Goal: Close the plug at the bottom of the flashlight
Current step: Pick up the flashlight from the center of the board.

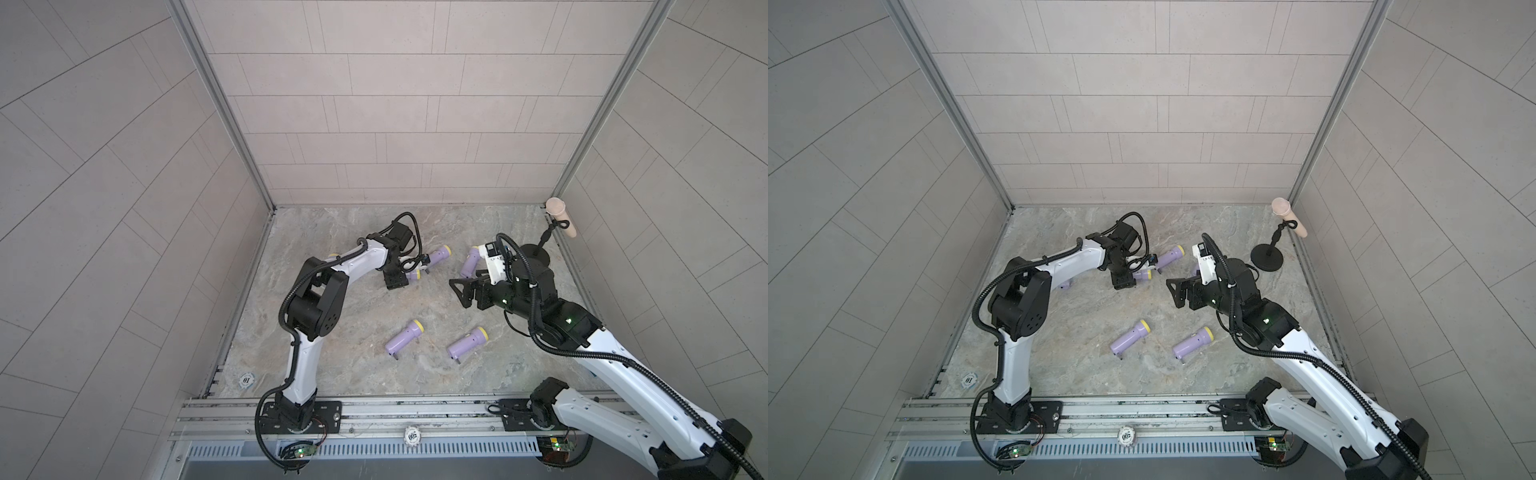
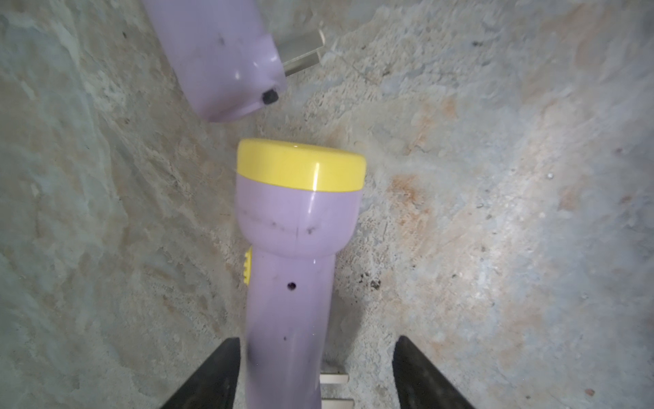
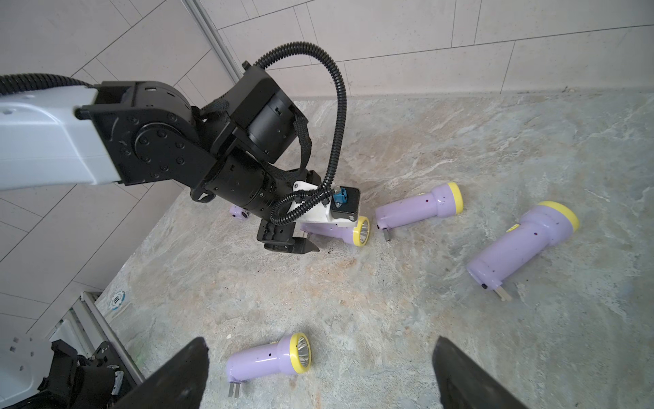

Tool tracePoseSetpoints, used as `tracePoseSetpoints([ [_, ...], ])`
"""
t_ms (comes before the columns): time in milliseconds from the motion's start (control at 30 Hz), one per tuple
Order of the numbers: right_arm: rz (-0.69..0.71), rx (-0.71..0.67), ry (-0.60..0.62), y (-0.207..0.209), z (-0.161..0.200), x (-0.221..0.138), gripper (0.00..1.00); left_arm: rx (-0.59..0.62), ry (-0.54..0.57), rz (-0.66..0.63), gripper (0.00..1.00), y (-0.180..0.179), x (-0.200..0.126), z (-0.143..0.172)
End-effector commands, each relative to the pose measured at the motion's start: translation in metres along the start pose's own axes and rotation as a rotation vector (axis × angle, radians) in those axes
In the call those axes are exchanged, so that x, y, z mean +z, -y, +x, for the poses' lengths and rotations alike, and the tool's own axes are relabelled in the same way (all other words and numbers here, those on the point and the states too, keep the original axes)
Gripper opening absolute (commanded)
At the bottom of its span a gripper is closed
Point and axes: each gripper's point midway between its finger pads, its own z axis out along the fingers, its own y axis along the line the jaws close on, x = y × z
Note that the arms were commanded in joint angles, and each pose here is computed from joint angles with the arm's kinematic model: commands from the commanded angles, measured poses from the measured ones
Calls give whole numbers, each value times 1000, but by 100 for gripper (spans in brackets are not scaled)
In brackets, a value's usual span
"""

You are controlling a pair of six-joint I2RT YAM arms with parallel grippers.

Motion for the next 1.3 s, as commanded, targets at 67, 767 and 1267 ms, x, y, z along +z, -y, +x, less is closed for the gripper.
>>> tracePoseSetpoints([
  [67, -9, -12, 3, -2, 0, 5, 100, 19, 7, 8, 72, -4, 7, -1],
  [767, -30, -13, -19, -5, 2, 9, 100, -3, 13, 32, 63, -4, 16, -3],
  [1267, -34, -12, -26, -5, 4, 11, 100, 0, -30, -20, 59, -17, 18, 10],
])
